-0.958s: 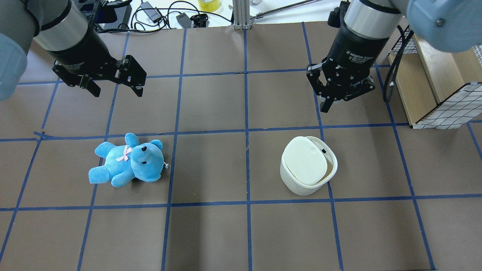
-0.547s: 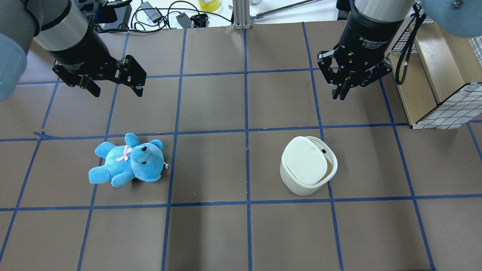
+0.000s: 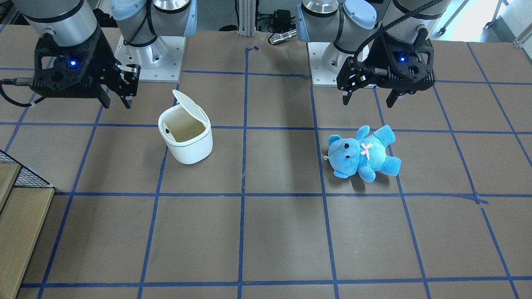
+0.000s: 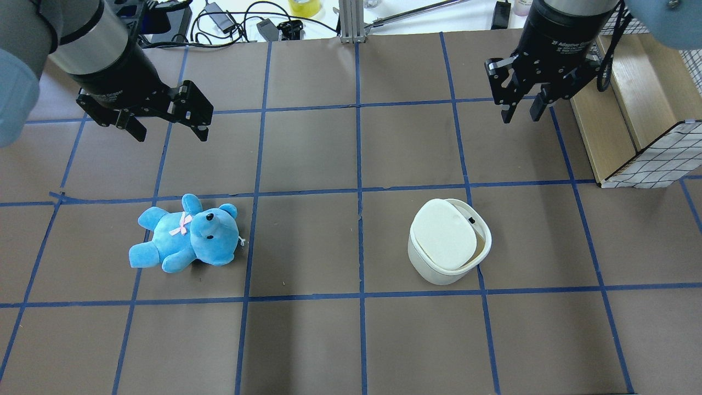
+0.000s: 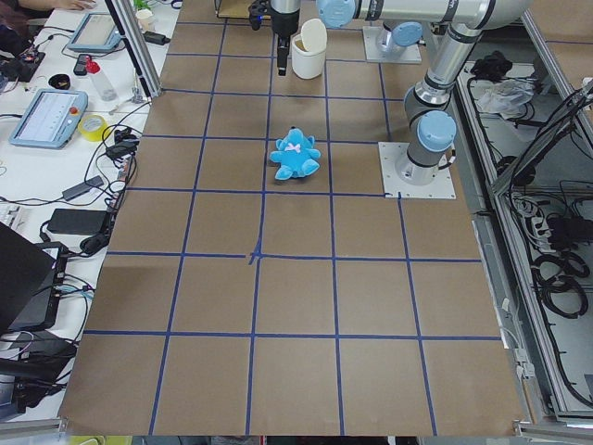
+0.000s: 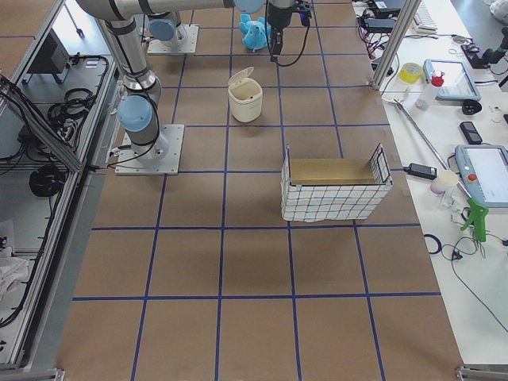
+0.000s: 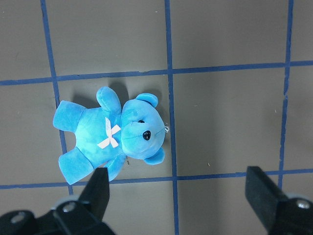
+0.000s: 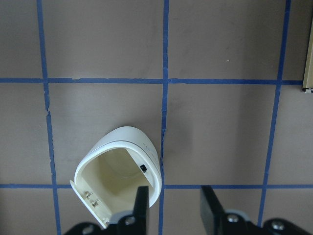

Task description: Open trash can with right arm

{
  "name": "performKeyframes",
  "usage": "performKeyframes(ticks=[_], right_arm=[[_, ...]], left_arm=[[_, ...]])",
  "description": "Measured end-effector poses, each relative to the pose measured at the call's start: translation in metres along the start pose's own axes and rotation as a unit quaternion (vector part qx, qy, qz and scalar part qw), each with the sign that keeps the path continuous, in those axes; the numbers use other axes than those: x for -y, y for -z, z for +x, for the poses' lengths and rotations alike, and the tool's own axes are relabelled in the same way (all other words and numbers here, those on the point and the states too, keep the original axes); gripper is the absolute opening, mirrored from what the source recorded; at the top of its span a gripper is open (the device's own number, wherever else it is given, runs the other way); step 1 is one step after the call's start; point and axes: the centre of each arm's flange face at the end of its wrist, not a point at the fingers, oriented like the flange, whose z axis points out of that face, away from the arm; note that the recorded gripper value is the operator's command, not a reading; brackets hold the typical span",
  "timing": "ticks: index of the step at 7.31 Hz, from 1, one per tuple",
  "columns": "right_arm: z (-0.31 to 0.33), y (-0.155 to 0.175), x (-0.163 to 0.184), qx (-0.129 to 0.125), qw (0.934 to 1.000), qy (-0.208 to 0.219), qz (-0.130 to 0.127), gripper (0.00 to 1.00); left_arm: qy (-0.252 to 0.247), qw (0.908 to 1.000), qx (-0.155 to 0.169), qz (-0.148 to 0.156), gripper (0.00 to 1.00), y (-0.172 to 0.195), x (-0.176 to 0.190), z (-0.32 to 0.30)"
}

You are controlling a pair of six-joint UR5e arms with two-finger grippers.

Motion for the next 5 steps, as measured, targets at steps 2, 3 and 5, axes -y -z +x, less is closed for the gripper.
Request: performKeyframes(ticks=[2,3,5], right_arm=[[0.0172,0.0046,0.0043,0.004,0.9997,0.022,0.008,1.00],[0.0193,0.0072,0.0056,0.004,0.9994,0.031,0.016,1.00],[0.0201,0.0106,0.0097,0.003,0.9987,0.038,0.034,1.00]], left_arm=[[0.000,1.0000,0.000,0.000,1.00,0.0000,0.0000,0.0000],[0.000,1.0000,0.000,0.000,1.00,0.0000,0.0000,0.0000],[0.000,1.0000,0.000,0.000,1.00,0.0000,0.0000,0.0000]])
